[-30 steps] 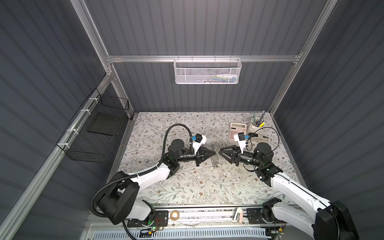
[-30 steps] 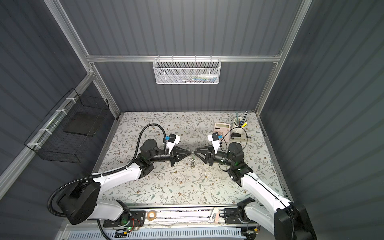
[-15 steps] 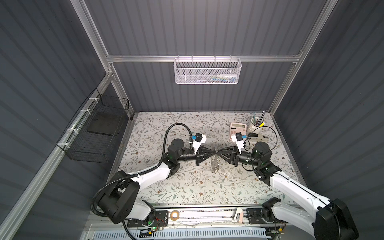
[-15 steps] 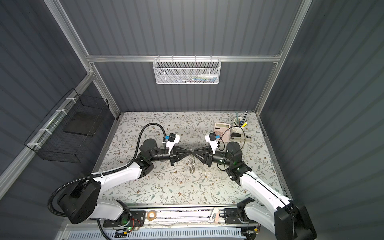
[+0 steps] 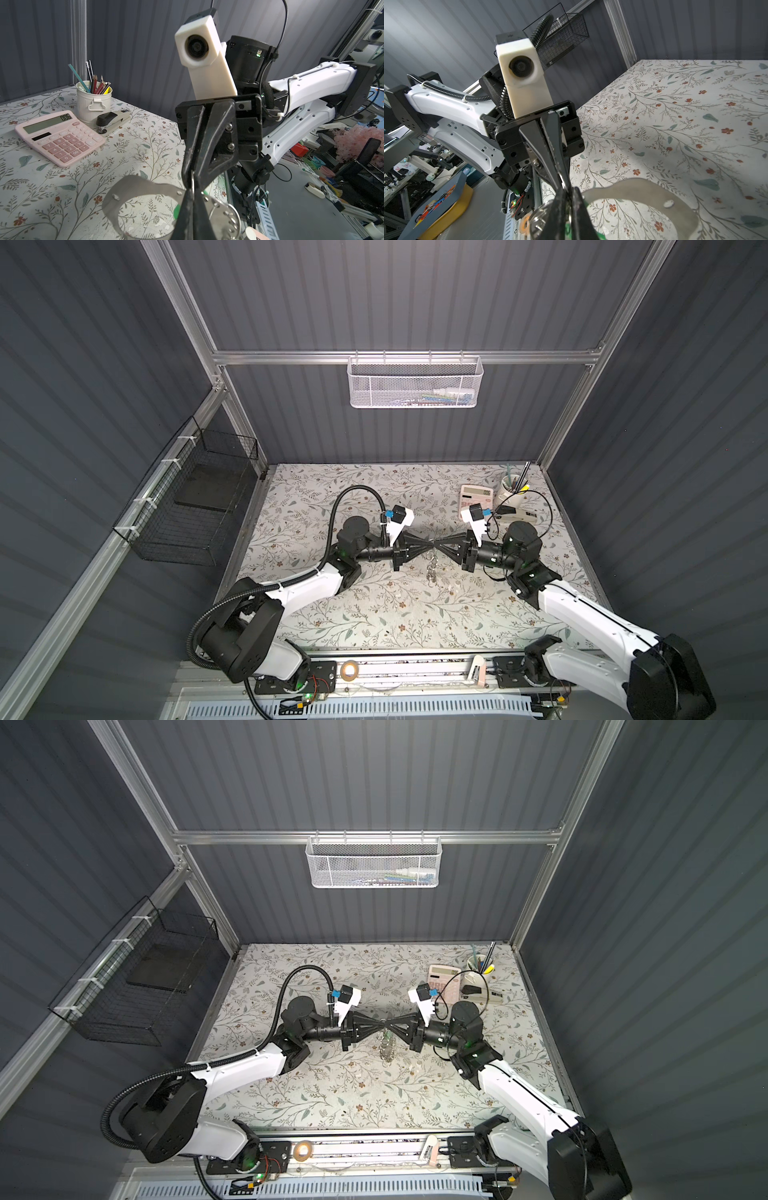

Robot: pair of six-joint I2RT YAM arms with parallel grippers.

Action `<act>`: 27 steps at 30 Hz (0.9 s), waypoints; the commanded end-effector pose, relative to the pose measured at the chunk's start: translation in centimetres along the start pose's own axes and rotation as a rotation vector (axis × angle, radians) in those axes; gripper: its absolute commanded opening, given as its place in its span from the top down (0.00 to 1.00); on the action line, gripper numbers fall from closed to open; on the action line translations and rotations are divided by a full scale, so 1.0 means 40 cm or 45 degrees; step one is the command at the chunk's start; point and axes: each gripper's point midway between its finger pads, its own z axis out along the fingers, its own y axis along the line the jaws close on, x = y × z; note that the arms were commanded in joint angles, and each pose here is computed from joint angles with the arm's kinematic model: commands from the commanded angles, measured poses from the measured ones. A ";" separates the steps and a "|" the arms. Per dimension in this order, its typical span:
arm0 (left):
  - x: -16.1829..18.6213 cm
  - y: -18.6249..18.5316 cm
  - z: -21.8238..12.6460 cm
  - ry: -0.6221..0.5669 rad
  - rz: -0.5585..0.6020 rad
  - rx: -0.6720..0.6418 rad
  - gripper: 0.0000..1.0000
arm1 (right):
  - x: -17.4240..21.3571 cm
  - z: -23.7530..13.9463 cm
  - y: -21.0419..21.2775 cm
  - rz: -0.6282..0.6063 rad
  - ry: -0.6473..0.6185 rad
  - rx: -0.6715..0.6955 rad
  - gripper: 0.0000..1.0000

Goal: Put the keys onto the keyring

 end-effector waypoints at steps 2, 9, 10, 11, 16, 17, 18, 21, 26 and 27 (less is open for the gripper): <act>-0.046 -0.033 0.012 -0.042 0.075 0.066 1.00 | -0.021 0.010 0.018 -0.025 -0.004 -0.026 0.96; -0.047 -0.031 0.013 -0.039 0.070 0.061 1.00 | -0.021 0.012 0.018 -0.022 0.004 -0.021 1.00; -0.047 -0.031 0.013 -0.039 0.069 0.059 1.00 | -0.021 0.012 0.018 -0.022 0.005 -0.019 1.00; -0.045 -0.029 0.013 -0.036 0.066 0.055 1.00 | -0.019 0.013 0.018 -0.020 0.008 -0.019 1.00; -0.035 -0.017 0.012 -0.003 0.051 0.014 0.97 | -0.021 0.011 0.019 -0.030 0.006 -0.008 1.00; -0.031 -0.015 0.011 0.010 0.049 0.003 0.95 | -0.021 0.010 0.020 -0.036 0.006 -0.005 1.00; -0.028 -0.012 0.010 0.022 0.047 -0.009 0.93 | -0.022 0.010 0.020 -0.039 0.005 0.001 1.00; -0.017 -0.004 0.006 0.057 0.045 -0.045 0.86 | -0.024 0.007 0.020 -0.048 0.003 0.014 1.00; -0.003 0.009 0.001 0.097 0.036 -0.089 0.78 | -0.024 0.009 0.026 -0.058 0.008 0.018 1.00; -0.002 0.010 0.000 0.099 0.033 -0.095 0.77 | -0.023 0.010 0.026 -0.060 0.012 0.021 1.00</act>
